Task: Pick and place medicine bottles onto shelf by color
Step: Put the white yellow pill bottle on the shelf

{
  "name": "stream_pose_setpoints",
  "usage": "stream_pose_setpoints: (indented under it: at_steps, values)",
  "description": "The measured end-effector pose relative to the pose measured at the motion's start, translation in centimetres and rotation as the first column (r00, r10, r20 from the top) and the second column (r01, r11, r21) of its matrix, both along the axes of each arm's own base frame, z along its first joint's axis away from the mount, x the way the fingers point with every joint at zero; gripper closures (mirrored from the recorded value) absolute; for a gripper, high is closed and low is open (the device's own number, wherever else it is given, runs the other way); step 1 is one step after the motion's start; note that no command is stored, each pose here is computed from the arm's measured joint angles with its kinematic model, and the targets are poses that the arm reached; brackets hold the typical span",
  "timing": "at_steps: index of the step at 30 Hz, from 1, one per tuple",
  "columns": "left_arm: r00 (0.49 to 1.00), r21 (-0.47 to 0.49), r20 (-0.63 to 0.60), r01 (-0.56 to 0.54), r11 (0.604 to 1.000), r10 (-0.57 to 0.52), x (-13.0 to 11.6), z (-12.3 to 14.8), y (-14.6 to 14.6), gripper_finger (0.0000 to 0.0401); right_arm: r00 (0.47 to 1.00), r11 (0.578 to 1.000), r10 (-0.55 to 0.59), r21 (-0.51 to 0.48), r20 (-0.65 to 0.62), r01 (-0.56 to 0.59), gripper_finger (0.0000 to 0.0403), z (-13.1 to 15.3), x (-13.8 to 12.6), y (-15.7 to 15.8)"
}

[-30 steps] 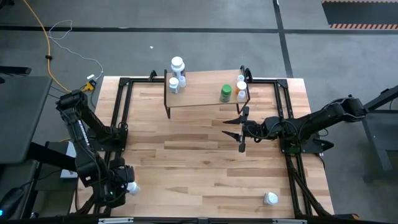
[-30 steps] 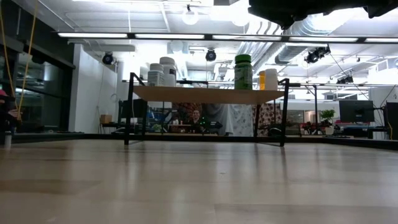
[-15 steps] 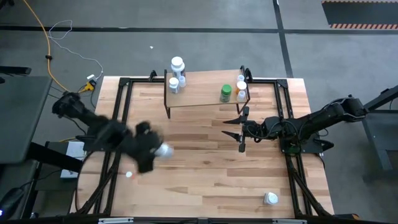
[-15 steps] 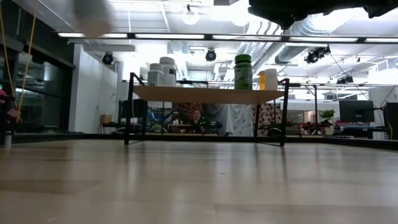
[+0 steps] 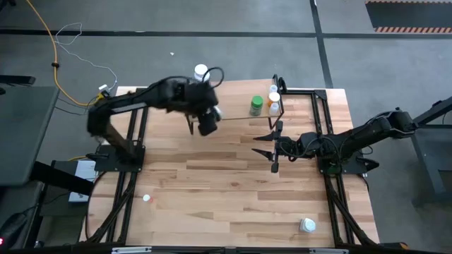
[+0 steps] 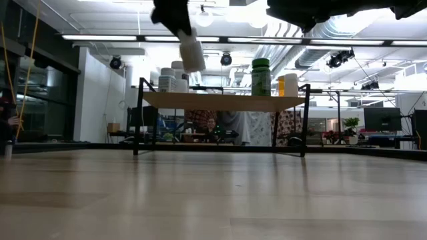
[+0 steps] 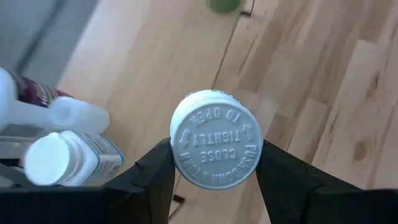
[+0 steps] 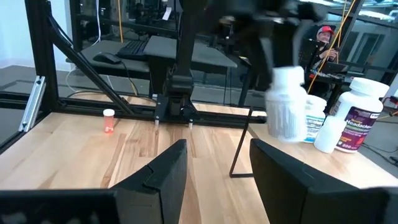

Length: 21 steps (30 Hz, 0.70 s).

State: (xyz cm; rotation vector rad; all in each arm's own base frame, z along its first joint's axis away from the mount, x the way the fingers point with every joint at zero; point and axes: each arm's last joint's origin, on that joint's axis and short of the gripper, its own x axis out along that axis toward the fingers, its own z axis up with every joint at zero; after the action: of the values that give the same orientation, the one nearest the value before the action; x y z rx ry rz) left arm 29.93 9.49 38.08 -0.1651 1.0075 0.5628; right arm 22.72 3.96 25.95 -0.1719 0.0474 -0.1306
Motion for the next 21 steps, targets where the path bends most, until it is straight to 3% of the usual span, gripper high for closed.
stream_pose_setpoints:
  at_steps: [3,8,15,21]
  values:
    - [0.996,-0.074,-0.079,-0.038,0.997,0.033,1.2,-0.7,2.3,0.0227,1.000,1.000,0.000,0.004,-0.001,0.000,0.0238,0.0,0.0,0.0]
    - [0.971,-0.094,-0.222,-0.110,0.990,0.087,2.4,-1.9,4.6,0.0218,1.000,1.000,0.000,0.003,-0.003,0.000,0.0238,0.0,0.0,0.0]
    - [0.961,-0.105,-0.218,-0.194,0.975,0.168,2.3,-2.0,6.6,0.0203,1.000,1.000,0.000,0.002,-0.011,0.000,0.0238,-0.1,0.0,0.0]
    - [0.937,-0.216,-0.189,-0.332,0.918,0.294,1.0,-2.1,8.8,0.0214,1.000,1.000,-0.001,0.023,-0.010,0.001,0.0238,-0.1,0.0,0.0]
